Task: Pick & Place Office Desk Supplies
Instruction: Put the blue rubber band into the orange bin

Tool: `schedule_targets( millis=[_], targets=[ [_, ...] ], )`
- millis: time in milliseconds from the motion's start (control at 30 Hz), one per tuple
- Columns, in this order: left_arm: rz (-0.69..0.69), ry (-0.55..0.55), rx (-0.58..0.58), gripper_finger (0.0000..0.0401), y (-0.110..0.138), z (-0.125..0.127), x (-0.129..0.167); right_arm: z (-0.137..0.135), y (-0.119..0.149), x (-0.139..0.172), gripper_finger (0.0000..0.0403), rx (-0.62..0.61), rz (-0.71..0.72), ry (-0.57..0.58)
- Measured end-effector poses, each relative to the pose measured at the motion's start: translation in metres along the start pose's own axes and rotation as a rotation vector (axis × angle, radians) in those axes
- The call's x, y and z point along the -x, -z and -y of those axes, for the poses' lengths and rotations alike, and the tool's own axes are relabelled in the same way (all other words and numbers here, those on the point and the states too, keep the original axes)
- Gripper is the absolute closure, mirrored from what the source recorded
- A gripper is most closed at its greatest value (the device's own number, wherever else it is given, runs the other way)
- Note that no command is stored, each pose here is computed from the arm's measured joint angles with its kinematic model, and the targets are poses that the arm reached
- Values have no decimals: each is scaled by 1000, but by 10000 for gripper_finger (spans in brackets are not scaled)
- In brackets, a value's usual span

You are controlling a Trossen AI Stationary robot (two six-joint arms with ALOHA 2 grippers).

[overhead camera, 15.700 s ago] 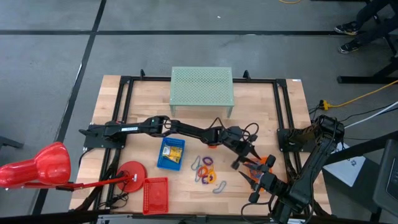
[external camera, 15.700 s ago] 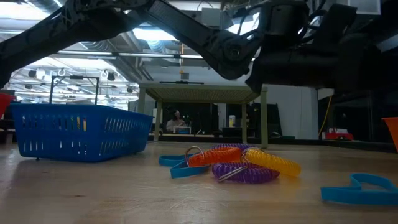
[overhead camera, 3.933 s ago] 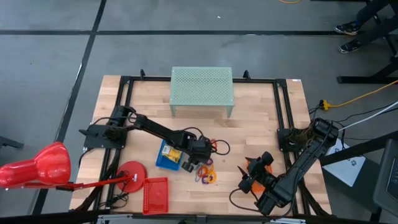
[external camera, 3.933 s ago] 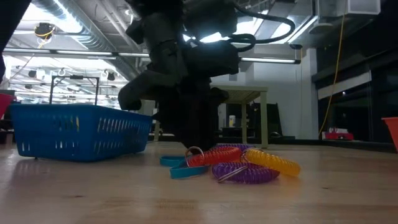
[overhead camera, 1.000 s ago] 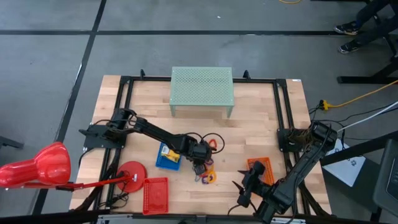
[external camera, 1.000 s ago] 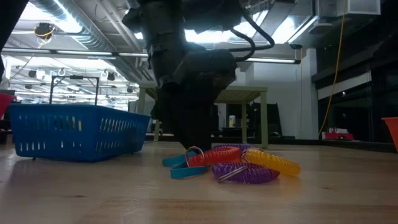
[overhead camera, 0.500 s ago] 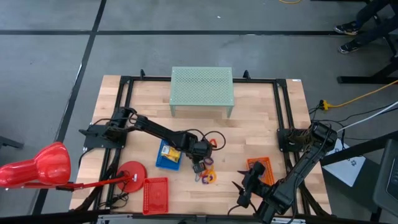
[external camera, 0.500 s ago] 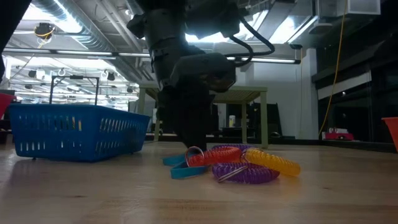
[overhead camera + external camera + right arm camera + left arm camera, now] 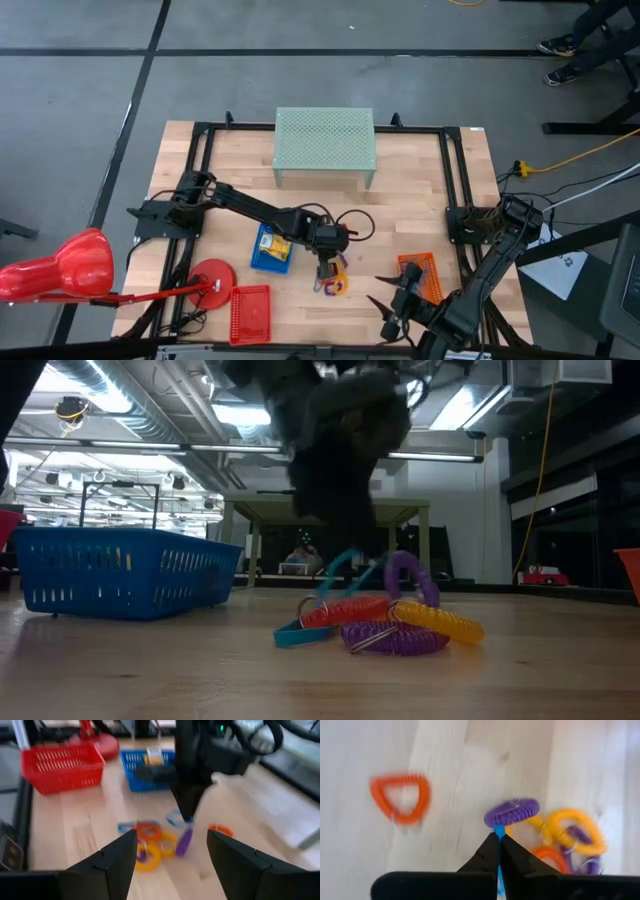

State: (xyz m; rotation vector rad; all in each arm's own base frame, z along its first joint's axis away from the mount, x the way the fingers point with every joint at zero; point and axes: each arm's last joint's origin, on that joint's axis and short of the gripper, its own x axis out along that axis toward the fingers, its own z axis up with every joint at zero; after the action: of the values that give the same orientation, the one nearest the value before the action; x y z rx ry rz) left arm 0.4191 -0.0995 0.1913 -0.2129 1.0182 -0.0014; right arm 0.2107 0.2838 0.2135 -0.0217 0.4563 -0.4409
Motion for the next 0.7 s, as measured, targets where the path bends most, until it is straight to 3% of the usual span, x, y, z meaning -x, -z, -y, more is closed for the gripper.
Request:
schedule_targets(
  millis=[367, 567, 700],
  targets=[
    [128, 31, -139, 399, -29, 6, 17, -18, -55, 21, 160, 18, 53, -83],
    [392, 153, -331, 399, -54, 16, 25, -20, -59, 24, 160, 151, 29, -111],
    [534, 177, -450, 399, -66, 15, 28, -21, -55, 46, 160, 141, 229, -34]
  ],
)
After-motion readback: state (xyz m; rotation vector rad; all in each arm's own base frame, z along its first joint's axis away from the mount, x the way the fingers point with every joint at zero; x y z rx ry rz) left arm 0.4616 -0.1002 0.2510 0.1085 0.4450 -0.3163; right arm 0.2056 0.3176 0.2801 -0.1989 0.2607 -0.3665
